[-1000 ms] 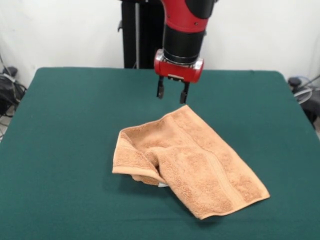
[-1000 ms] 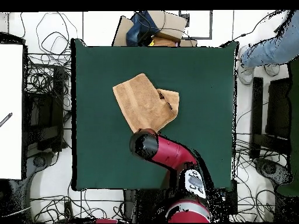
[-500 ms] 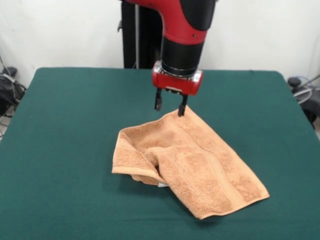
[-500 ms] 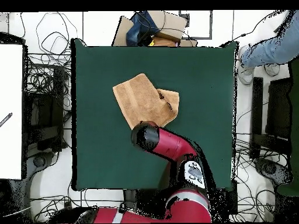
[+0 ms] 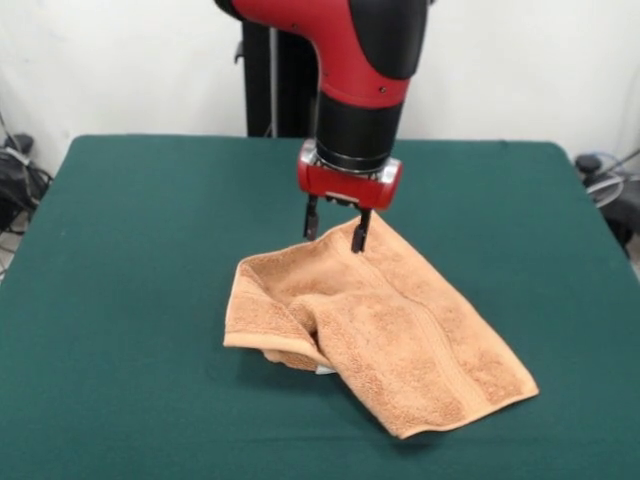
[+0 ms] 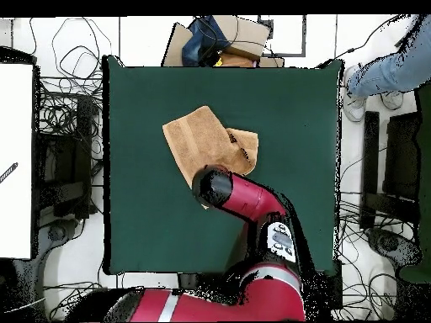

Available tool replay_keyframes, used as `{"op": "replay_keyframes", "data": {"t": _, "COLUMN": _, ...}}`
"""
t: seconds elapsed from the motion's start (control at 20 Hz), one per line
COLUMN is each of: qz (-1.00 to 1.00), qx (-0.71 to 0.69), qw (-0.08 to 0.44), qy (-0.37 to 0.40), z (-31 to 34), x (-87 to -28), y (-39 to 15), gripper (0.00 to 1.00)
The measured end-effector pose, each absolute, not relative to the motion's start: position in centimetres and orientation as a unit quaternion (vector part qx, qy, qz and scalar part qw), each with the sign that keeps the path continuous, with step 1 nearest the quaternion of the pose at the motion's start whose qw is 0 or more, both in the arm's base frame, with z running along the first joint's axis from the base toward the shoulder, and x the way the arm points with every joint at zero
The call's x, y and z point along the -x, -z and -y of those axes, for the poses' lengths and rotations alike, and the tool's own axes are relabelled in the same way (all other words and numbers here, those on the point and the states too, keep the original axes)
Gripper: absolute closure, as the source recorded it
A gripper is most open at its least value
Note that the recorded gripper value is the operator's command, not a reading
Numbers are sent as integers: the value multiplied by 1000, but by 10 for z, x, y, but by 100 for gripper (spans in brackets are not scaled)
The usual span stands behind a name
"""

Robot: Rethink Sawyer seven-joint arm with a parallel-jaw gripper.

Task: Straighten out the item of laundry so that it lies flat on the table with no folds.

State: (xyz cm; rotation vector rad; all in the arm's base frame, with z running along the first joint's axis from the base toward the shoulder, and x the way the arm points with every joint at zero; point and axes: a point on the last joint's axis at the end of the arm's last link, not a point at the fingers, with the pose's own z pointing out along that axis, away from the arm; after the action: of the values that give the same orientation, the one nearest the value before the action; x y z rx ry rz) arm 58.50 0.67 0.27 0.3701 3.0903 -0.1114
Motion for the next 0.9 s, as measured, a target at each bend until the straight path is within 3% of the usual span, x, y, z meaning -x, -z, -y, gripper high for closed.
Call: {"op": "replay_keyframes", "data": {"t": 0.9, "qz": -992, "qx": -117, "qw": 37, "qy": 32, "z": -2, "x": -629, "y": -18, "gripper": 0}}
